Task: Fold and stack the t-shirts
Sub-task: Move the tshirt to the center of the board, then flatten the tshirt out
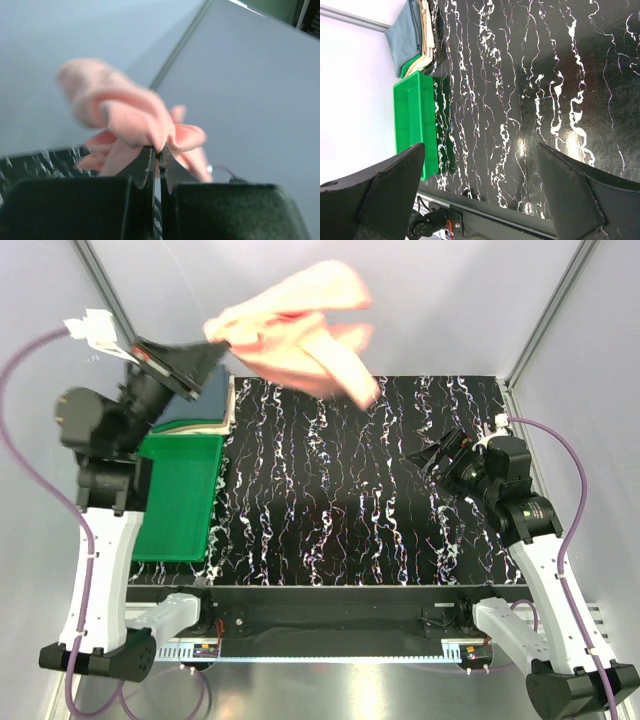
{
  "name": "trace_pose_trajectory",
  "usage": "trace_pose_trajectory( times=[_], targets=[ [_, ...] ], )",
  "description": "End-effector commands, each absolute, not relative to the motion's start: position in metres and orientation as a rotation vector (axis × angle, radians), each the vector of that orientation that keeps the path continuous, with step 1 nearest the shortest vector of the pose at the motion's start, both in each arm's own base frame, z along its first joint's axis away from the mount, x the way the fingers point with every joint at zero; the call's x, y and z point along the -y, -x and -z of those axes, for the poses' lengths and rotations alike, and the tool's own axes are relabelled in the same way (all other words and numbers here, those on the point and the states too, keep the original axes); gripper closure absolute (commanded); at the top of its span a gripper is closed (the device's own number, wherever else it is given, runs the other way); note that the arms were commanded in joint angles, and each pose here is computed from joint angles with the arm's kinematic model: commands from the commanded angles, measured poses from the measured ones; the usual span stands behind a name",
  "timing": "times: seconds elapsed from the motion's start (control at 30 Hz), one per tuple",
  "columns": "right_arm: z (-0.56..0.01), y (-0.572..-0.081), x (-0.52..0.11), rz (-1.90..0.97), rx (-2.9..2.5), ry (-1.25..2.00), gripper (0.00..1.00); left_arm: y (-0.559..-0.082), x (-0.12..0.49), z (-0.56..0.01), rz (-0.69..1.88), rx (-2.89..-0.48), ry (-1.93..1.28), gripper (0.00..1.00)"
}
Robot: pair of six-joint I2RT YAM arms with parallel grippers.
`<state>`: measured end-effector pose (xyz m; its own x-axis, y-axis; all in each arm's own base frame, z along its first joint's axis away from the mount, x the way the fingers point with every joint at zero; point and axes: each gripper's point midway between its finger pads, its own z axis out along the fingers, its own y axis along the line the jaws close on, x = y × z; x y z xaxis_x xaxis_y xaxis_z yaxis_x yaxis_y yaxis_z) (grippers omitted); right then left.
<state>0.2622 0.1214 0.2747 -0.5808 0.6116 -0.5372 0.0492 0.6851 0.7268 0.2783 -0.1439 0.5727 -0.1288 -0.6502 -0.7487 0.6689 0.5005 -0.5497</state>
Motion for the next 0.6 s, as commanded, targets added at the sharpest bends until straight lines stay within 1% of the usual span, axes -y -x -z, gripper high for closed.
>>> trace_pose_trajectory(
  times=[0.0, 0.03, 0.07, 0.1, 0.13, 0.17, 0.2, 0.27, 0.33, 0.37, 0.4, 0.43, 0.5, 0.57],
  targets=[
    [-0.284, -0.266, -0.115, -0.844, -2.011, -0.543, 0.01, -0.324, 0.179, -0.443, 1.291, -1.556, 0.103, 0.93],
    [-0.281, -0.266, -0.113, -0.832, -2.012, -0.565, 0.02, -0.329, 0.185, -0.412, 1.296, -1.621, 0.129, 0.86],
    [-0.278, -0.265, -0.114, -0.85, -2.013, -0.598, 0.02, -0.331, 0.194, -0.38, 1.307, -1.691, 0.132, 0.74],
    [-0.274, -0.264, -0.115, -0.865, -2.02, -0.61, 0.02, -0.335, 0.209, -0.314, 1.322, -1.856, 0.167, 0.72],
    [-0.265, -0.262, -0.116, -0.869, -2.039, -0.626, 0.03, -0.334, 0.215, -0.279, 1.329, -1.949, 0.188, 0.71],
    [-0.26, -0.262, -0.116, -0.87, -2.047, -0.642, 0.03, -0.335, 0.224, -0.23, 1.322, -2.091, 0.238, 0.62],
    [-0.254, -0.261, -0.116, -0.869, -2.06, -0.656, 0.04, -0.329, 0.225, -0.189, 1.298, -2.201, 0.278, 0.58],
    [-0.232, -0.258, -0.115, -0.858, -2.098, -0.705, 0.05, -0.316, 0.233, -0.137, 1.249, -2.37, 0.292, 0.56],
    [-0.212, -0.255, -0.113, -0.834, -2.136, -0.751, 0.05, -0.305, 0.23, -0.111, 1.123, -2.459, 0.25, 0.53],
    [-0.203, -0.256, -0.112, -0.819, -2.149, -0.777, 0.06, -0.297, 0.237, -0.111, 1.092, -2.471, 0.186, 0.51],
    [-0.195, -0.259, -0.106, -0.774, -2.151, -0.81, 0.07, -0.298, 0.238, -0.115, 1.035, -2.459, 0.114, 0.47],
    [-0.184, -0.258, -0.102, -0.742, -2.167, -0.839, 0.07, -0.294, 0.235, -0.112, 0.955, -2.487, 0.106, 0.45],
    [-0.168, -0.264, -0.095, -0.67, -2.186, -0.903, 0.08, -0.282, 0.253, -0.125, 0.96, -2.461, -0.035, 0.39],
    [-0.152, -0.268, -0.091, -0.622, -2.216, -0.972, 0.09, -0.264, 0.266, -0.127, 0.957, -2.478, -0.124, 0.36]
  ],
)
